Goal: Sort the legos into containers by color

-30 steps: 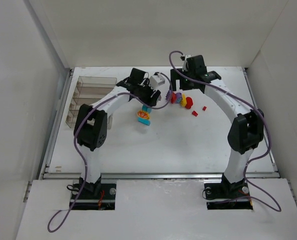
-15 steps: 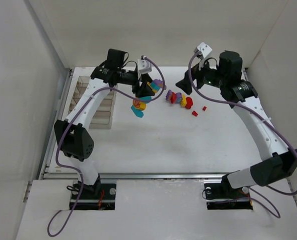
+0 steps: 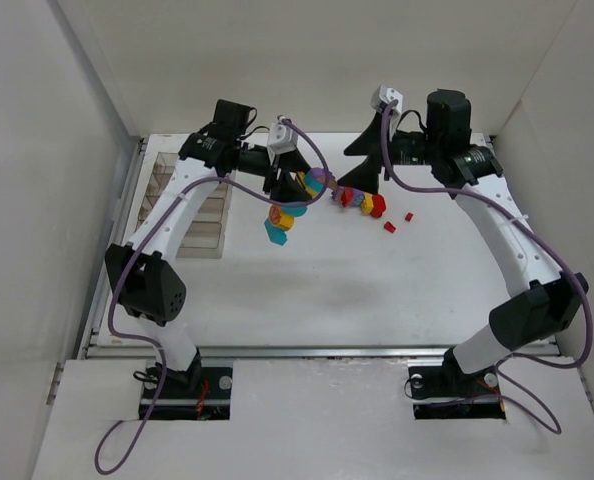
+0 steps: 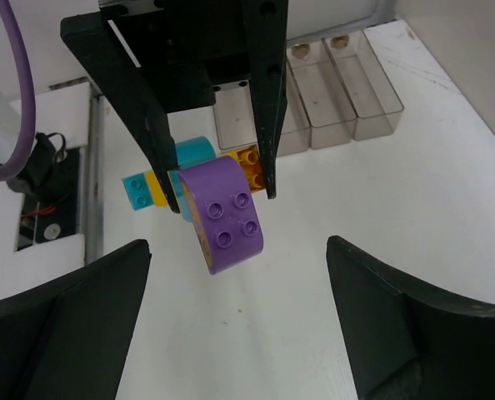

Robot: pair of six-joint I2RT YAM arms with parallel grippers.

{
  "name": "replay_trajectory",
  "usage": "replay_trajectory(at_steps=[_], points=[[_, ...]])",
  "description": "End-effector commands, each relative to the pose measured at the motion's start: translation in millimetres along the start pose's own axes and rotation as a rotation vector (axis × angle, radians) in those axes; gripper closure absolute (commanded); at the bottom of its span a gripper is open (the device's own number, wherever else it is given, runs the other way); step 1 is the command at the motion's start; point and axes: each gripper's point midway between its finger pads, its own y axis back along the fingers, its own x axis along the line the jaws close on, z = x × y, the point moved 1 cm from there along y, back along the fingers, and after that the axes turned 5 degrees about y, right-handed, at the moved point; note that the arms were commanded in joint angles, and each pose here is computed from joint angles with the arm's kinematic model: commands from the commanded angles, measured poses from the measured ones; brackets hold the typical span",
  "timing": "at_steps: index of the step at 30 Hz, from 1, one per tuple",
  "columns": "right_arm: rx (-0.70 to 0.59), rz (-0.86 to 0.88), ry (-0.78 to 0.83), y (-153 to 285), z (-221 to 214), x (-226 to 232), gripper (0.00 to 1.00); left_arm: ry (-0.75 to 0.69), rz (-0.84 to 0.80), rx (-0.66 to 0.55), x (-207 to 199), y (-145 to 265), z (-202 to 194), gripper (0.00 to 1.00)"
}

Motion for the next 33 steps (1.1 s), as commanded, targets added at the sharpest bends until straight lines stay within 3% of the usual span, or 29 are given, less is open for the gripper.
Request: replay_trajectory(at_steps=[1,5,15,20,23,26,33], points=[[-0.055,0.11,0.032,1.2,20.2,18.9,0.09,-0.127,-0.05,-0.076,-31.2,10.0,46.3,1.0],[-0.065,0.2,-0.006,-0.8,16.0,29.5,0.09,-0.176,-0.06,-0.08,-49.2,7.9,60.7,1.0],[-0.059,0.23,-0.023,-14.8,13.6,36.0,0.12,-0.186,-0.068,-0.082,-54.2,6.6,64.0,1.0],[-0.06,0.249,-0.034,-18.7,12.6,38.3,0.31,-0.204,-0.057,-0.079,-51.4,6.6,64.3,1.0],[-0.067,0.288,-0.042,-19.1,11.4,42.4,0.48,-0.204,-0.057,-0.079,-51.4,6.6,64.3,1.0],[-0.07,0.299,-0.042,-20.0,12.0,42.1,0.79,-0.192,-0.046,-0.079,-49.1,6.7,66.0,1.0],[-0.043,0.239,-0.093,-23.1,8.2,32.6,0.86,-0.109,0.0,-0.045,-37.8,5.4,43.1,1.0]])
